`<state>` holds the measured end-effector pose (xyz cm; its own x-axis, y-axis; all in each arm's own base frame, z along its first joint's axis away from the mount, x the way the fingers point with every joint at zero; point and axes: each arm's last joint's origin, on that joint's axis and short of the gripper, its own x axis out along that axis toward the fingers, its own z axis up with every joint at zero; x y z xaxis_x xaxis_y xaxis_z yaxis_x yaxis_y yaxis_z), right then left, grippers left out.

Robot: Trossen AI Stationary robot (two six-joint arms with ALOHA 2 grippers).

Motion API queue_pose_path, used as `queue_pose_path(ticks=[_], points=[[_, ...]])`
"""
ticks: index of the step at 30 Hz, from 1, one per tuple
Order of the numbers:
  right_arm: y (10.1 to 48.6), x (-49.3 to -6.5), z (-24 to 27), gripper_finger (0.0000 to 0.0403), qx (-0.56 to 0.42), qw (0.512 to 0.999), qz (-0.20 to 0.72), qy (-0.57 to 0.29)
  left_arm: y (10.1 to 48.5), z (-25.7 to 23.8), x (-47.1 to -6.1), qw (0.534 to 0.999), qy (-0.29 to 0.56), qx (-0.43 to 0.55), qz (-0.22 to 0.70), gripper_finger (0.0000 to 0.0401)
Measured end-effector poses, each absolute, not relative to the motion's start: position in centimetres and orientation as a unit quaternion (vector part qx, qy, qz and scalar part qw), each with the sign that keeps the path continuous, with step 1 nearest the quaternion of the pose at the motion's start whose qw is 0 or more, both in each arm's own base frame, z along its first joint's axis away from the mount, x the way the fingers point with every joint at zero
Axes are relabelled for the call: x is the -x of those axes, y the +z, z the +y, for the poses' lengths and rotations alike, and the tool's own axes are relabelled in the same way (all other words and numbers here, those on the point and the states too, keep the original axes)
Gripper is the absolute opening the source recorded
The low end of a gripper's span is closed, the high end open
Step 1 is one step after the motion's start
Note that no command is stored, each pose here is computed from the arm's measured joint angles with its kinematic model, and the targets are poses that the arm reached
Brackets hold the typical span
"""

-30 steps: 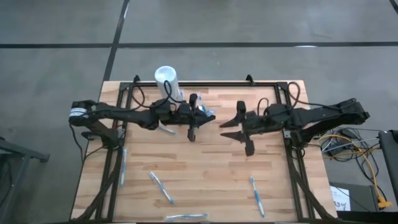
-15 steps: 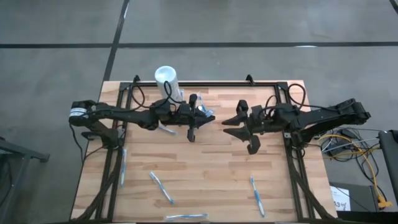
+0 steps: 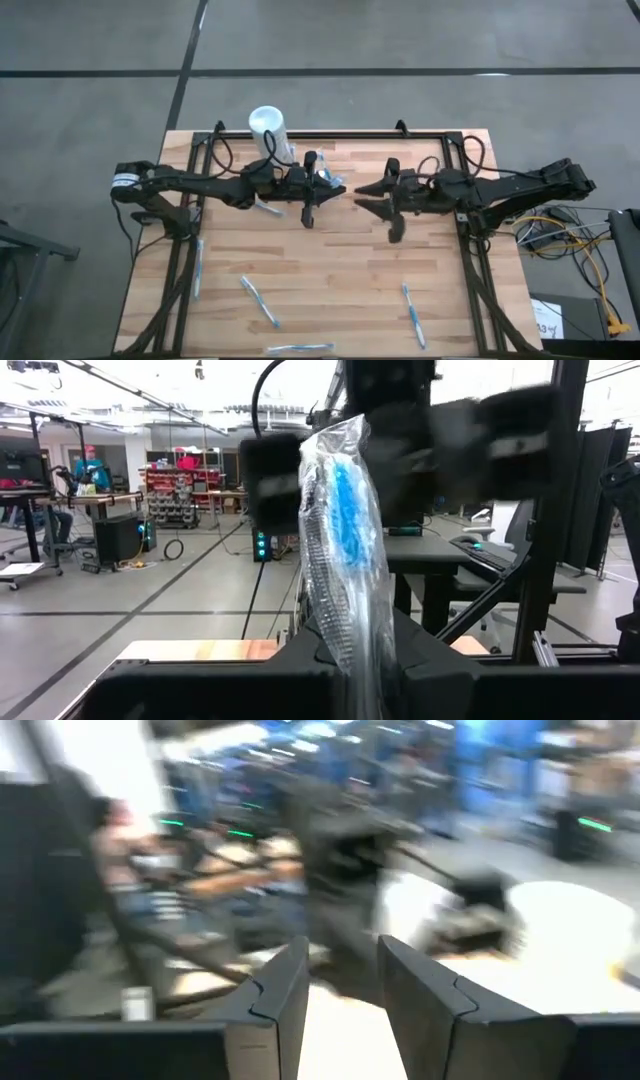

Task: Pick & Place toothbrushing station
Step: Put the blue toothbrush into the right of the transparent organizer

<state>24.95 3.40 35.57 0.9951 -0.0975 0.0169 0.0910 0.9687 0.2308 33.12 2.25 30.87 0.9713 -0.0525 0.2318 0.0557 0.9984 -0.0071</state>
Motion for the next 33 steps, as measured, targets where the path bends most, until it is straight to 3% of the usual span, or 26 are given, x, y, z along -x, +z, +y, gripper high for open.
queue_pose_path(ticks=[5,13,17,22,33], points=[[34.6,-24.9,2.5,0.0115,-0.119,0.983,0.022,-0.139,30.9,2.3,-33.1,0.993,-0.027,0.006,-0.116,0.0010],[34.7,-25.1,2.3,0.0129,-0.071,0.987,0.019,-0.143,30.9,2.2,-33.1,0.993,-0.028,-0.001,-0.117,0.0013],[34.9,-25.8,2.1,0.0136,-0.093,0.985,-0.013,-0.145,30.9,2.2,-33.1,0.993,-0.031,-0.001,-0.116,0.0010],[33.5,-27.2,1.8,0.0141,-0.086,0.984,0.013,-0.153,30.9,2.2,-33.1,0.993,-0.031,-0.002,-0.116,0.0015],[34.5,-30.1,2.1,0.0129,-0.004,0.990,0.027,-0.138,30.8,2.2,-33.1,0.993,-0.032,-0.002,-0.116,0.0006]])
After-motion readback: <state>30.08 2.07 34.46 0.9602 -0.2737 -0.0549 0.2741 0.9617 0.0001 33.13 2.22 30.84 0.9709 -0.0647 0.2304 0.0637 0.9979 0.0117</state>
